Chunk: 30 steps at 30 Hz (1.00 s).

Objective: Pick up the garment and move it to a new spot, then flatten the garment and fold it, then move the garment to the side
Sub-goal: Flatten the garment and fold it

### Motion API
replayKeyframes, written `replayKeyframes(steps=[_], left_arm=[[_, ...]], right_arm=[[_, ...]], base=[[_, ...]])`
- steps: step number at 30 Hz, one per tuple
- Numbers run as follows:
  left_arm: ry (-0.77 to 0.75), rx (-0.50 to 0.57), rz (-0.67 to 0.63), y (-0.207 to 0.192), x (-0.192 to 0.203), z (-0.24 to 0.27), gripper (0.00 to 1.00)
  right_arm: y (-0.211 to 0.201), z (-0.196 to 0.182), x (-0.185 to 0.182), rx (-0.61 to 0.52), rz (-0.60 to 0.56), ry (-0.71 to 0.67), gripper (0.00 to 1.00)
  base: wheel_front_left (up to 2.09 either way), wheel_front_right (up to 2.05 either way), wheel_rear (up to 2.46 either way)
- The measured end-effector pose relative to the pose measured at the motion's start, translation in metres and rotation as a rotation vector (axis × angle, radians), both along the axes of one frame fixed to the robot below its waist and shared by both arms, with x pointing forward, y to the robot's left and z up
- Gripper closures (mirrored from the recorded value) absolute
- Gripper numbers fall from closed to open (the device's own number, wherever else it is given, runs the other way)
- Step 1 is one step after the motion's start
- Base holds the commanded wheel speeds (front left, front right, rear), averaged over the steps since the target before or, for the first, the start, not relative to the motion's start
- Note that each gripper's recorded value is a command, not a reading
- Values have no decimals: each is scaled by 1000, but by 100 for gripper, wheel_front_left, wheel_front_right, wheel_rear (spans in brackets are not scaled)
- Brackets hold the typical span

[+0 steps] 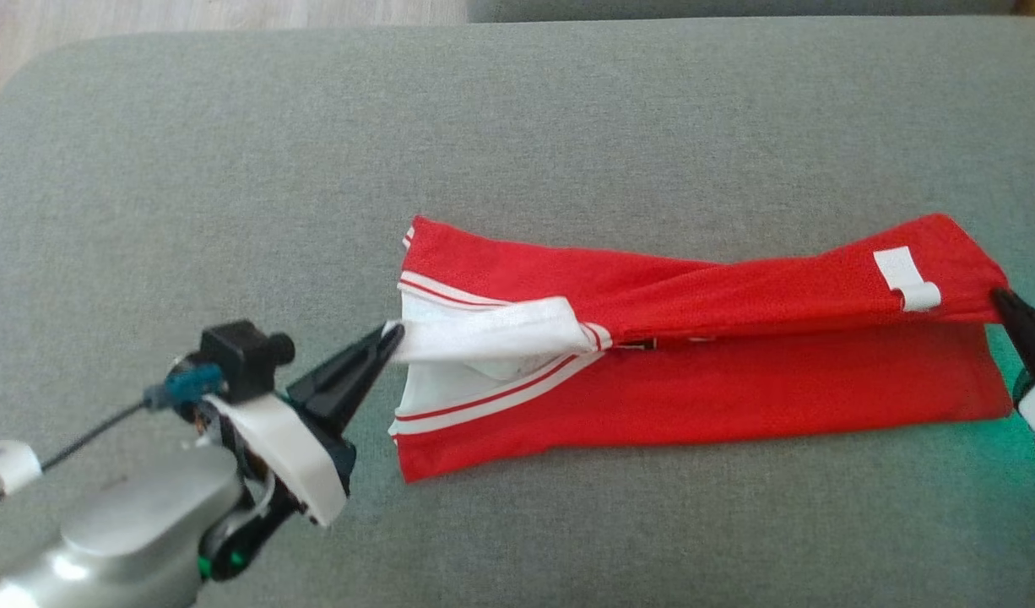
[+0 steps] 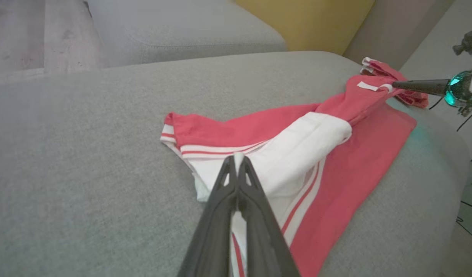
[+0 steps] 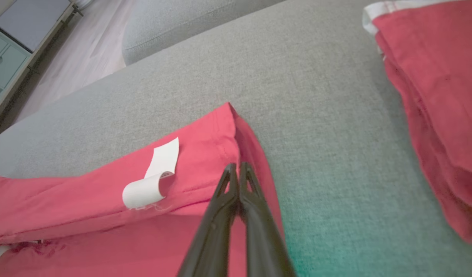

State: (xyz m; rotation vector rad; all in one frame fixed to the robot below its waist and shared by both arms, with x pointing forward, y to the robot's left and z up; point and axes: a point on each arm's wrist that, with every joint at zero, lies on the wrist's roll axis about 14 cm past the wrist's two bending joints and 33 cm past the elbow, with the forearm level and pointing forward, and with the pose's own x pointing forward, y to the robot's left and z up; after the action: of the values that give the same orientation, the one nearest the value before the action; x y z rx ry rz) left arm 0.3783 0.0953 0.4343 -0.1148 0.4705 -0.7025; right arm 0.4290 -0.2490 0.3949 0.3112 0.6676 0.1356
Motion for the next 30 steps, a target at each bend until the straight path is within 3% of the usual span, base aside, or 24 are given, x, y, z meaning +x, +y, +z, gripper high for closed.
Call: replayKeyframes(steps=[7, 8, 9, 10, 11, 14, 20, 30], left_arm=[[39, -10, 30, -9, -12, -20, 100], [38, -19, 41, -10, -13, -20, 91], [37, -27, 58, -11, -12, -21, 70], [37, -27, 58, -11, -12, -21, 24], [36, -38, 78, -13, -12, -21, 0], [9, -72, 165, -14, -7, -14, 0], [-198, -57, 398, 9, 8, 23, 0], [-425, 58, 599, 27, -34, 52, 0]], right_arm=[[7, -10, -16, 26, -11, 28, 100], [8, -11, -18, 30, -12, 33, 100], [8, -12, -21, 35, -20, 33, 73], [8, -12, -21, 35, -20, 33, 18], [6, -12, -24, 40, -34, 33, 0], [-2, -12, -31, 44, -74, 27, 0], [-5, -10, -42, 54, -126, 1, 0], [-2, -22, -29, -37, -135, 44, 0]], base=[[0, 0, 0], [0, 0, 0], [0, 0, 0], [0, 0, 0], [0, 0, 0], [0, 0, 0], [0, 0, 0], [0, 0, 0]])
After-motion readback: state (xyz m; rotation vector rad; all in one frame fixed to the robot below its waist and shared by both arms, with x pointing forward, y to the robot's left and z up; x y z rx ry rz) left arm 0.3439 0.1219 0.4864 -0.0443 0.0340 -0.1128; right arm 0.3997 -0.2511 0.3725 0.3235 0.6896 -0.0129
